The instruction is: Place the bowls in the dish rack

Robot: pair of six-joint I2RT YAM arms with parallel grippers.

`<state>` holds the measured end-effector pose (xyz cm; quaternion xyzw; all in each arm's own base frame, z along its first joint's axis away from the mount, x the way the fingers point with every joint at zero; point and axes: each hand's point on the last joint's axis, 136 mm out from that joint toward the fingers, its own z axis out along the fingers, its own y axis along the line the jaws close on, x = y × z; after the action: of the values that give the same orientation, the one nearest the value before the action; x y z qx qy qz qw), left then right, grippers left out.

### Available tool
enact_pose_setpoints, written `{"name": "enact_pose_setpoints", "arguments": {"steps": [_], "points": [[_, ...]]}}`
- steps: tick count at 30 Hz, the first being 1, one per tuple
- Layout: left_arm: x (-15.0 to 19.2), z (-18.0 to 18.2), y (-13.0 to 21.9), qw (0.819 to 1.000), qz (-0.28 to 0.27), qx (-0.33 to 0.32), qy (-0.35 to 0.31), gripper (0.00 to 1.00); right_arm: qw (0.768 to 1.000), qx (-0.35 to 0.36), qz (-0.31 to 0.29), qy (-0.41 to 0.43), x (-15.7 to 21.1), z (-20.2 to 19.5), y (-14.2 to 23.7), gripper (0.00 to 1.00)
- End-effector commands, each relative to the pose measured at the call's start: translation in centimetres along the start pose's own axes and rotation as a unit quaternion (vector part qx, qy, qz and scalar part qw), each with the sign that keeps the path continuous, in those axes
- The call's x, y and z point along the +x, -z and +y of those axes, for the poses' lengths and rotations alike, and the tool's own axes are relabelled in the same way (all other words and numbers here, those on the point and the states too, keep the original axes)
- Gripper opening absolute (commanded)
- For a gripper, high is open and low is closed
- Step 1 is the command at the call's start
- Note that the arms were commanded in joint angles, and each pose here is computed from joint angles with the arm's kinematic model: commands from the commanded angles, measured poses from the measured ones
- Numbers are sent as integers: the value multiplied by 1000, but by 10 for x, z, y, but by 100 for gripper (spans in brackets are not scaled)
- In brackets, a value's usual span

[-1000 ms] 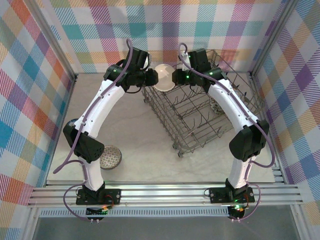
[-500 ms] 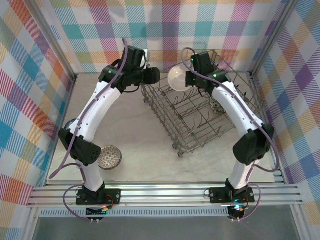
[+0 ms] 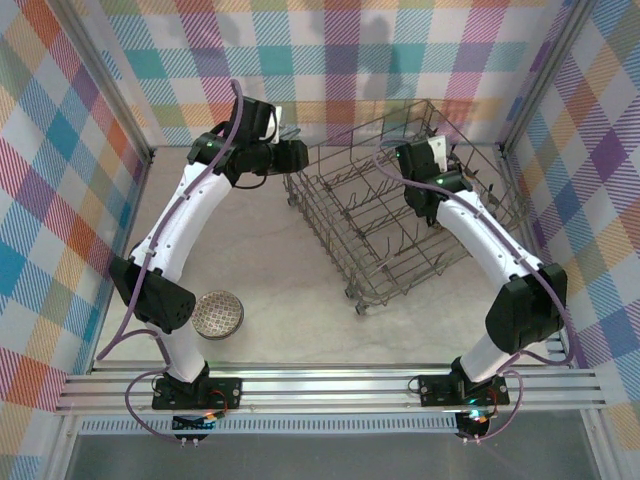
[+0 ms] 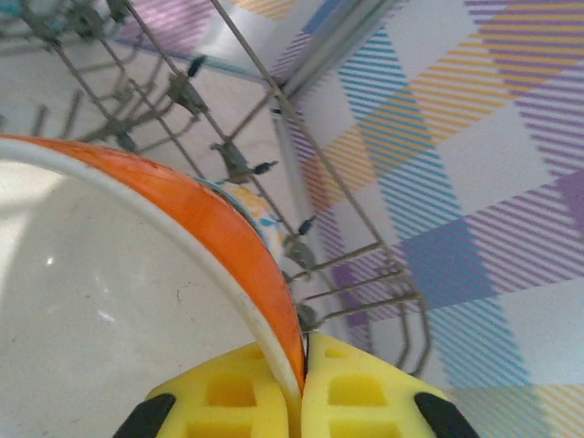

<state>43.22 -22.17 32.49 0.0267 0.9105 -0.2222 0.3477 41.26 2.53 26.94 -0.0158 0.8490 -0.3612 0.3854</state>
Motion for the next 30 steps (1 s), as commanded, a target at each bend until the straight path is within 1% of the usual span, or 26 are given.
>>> {"name": "enact_pose_setpoints", "arguments": {"steps": [1, 5, 12, 18, 23, 30], "points": [[-3, -2, 1, 1000, -5, 15, 6, 57, 996, 82, -39, 0, -20, -27, 9, 0], [0, 2, 1, 1000, -6, 14, 6, 57, 993, 99, -48, 30, -19, -16, 6, 0], [6, 11, -2, 1000, -3, 13, 14, 57, 989, 115, -37, 80, -7, 7, -4, 0], [8, 14, -4, 1000, -3, 15, 17, 57, 986, 127, -30, 106, 1, 16, -10, 0], [10, 18, -7, 1000, -3, 15, 24, 58, 984, 141, -8, 108, 21, 15, -11, 0], [10, 18, -9, 999, -1, 21, 26, 58, 981, 152, 15, 121, 31, 17, -13, 0]]}}
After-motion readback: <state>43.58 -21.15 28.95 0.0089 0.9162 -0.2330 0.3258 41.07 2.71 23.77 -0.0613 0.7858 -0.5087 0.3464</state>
